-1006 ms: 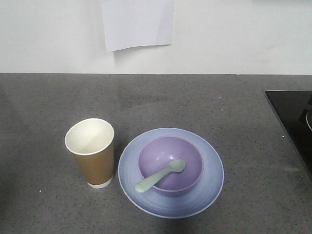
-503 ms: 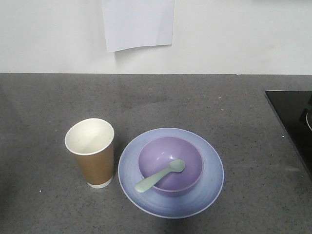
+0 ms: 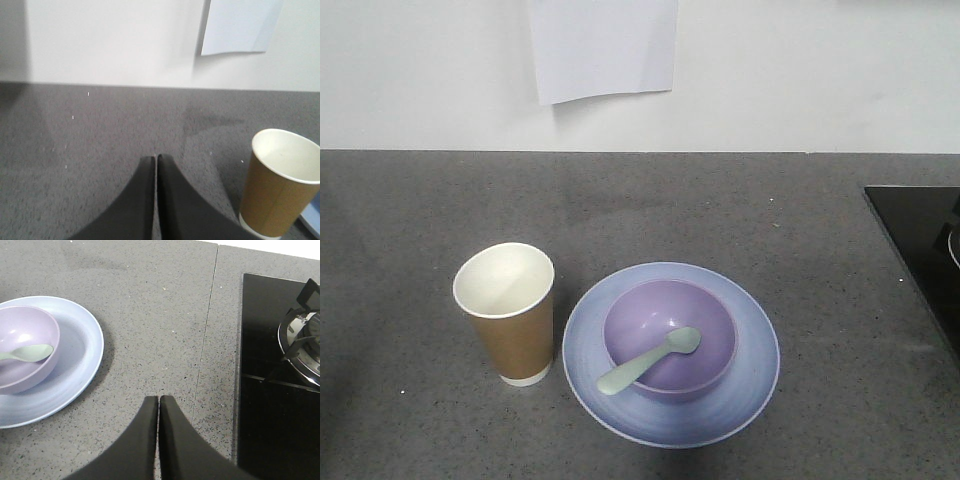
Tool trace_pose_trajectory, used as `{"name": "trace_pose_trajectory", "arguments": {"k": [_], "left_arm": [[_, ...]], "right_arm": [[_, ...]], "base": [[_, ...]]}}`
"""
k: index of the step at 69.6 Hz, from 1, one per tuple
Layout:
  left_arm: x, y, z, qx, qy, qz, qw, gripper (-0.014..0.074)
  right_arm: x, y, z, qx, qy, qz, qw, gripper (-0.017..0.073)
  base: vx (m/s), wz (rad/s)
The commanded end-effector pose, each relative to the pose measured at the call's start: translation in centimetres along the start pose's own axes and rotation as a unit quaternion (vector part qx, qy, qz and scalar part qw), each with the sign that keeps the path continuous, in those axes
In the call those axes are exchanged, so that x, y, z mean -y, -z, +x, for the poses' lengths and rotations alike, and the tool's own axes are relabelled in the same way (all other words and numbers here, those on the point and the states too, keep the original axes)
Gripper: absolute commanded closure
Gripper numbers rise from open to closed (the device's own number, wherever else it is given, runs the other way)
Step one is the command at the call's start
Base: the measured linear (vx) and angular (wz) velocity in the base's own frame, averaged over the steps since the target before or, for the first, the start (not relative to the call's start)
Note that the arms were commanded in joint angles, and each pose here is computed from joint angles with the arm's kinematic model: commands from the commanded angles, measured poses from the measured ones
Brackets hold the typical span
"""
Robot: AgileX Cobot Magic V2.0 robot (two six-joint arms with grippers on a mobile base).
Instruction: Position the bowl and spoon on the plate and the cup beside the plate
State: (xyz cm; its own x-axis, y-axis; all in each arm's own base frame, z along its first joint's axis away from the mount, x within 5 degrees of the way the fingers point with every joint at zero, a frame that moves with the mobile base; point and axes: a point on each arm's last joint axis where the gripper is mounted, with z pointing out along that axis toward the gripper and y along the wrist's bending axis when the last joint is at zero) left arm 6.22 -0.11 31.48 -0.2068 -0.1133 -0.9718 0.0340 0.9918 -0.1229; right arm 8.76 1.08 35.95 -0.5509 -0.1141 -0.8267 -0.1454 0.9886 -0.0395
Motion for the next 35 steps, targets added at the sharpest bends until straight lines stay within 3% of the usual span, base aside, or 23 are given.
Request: {"name": "trace_pose_trajectory", "arguments": {"k": [1, 12, 35], "left_arm": [[0.3, 0.0, 0.4, 0.077, -0.012, 0.025, 0.997, 0.0601], [-0.1, -0.4, 3.8, 0.114, -0.062, 0.018, 0.991, 0.0601], [-0.8, -1.0, 9.1, 0.148, -0.061, 0.02, 0.987, 0.0601]], "right_arm": [[0.1, 0.4, -1.1, 0.041, 0.001, 0.005, 0.999, 0.057], [0.1, 0.4, -1.1, 0.041, 0.001, 0.005, 0.999, 0.057], [0.1, 0.4, -1.1, 0.041, 0.001, 0.005, 0.999, 0.057]], "base": [[0.0, 0.0], [0.0, 0.0], [0.0, 0.0]]}}
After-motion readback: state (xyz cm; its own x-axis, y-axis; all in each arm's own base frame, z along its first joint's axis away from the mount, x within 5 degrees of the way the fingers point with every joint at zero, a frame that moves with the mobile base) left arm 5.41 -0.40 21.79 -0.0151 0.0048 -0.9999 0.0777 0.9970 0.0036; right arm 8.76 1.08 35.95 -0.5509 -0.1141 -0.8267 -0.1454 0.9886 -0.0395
